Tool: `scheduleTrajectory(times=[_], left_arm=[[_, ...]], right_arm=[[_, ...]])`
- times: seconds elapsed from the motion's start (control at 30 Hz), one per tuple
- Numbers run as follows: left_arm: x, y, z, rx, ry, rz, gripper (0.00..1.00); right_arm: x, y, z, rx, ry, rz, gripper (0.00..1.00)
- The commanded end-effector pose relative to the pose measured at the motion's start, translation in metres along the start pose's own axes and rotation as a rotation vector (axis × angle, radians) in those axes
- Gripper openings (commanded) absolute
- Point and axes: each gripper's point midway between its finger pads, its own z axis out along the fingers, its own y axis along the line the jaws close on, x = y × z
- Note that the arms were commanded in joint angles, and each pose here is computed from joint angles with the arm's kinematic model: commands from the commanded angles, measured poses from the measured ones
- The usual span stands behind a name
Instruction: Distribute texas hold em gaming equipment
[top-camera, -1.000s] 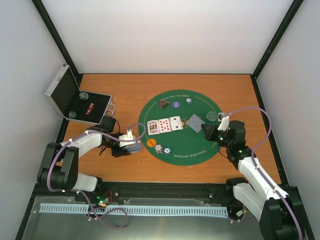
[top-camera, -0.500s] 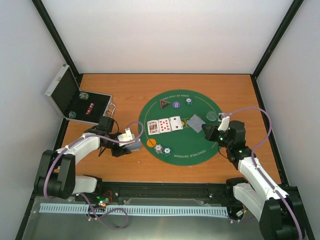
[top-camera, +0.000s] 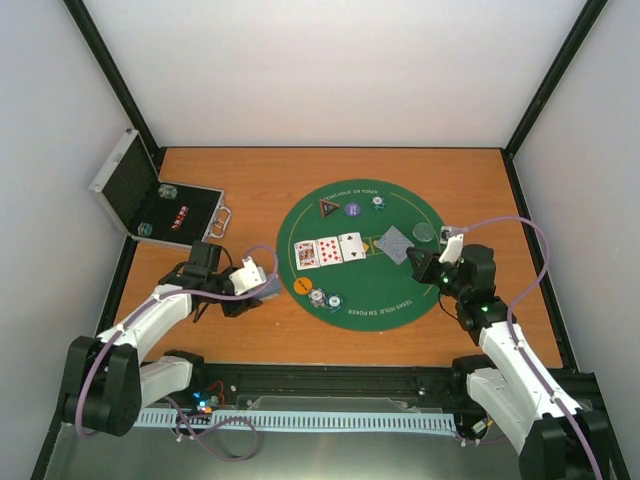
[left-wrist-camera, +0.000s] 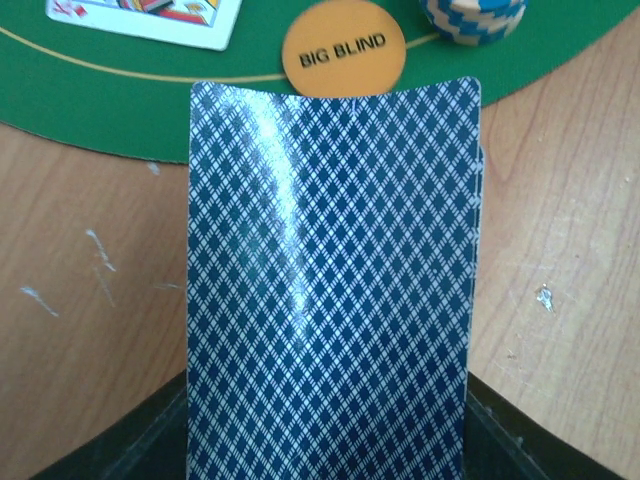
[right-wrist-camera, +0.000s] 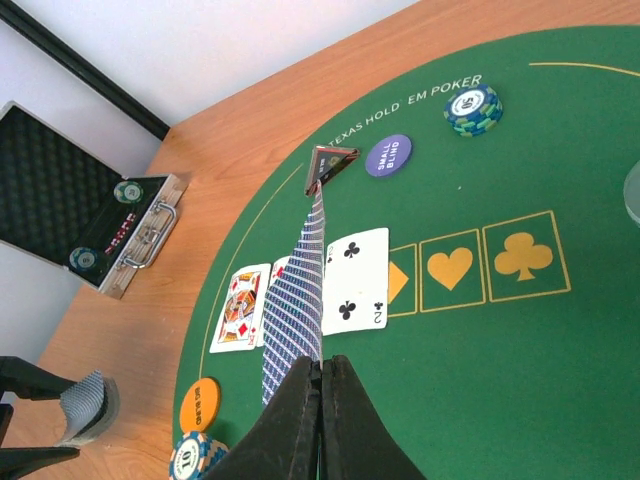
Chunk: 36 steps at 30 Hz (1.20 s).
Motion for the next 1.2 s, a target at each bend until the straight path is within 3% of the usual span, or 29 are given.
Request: scheduleTrajectory(times=[0.0,1.17], left_arm=[[-0.014,0.006,-0.008,-0.041,-0.065,-0.016,0.56],[-0.011,0.001,-0.009,-0.051,-0.08,-0.029,0.56]], right_arm=[[0.003,-0.005,-0.002,0.017,-0.008,-0.026,0.03],[-0.018,-0.005,-0.018,0.059,-0.128,0.054,0.03]])
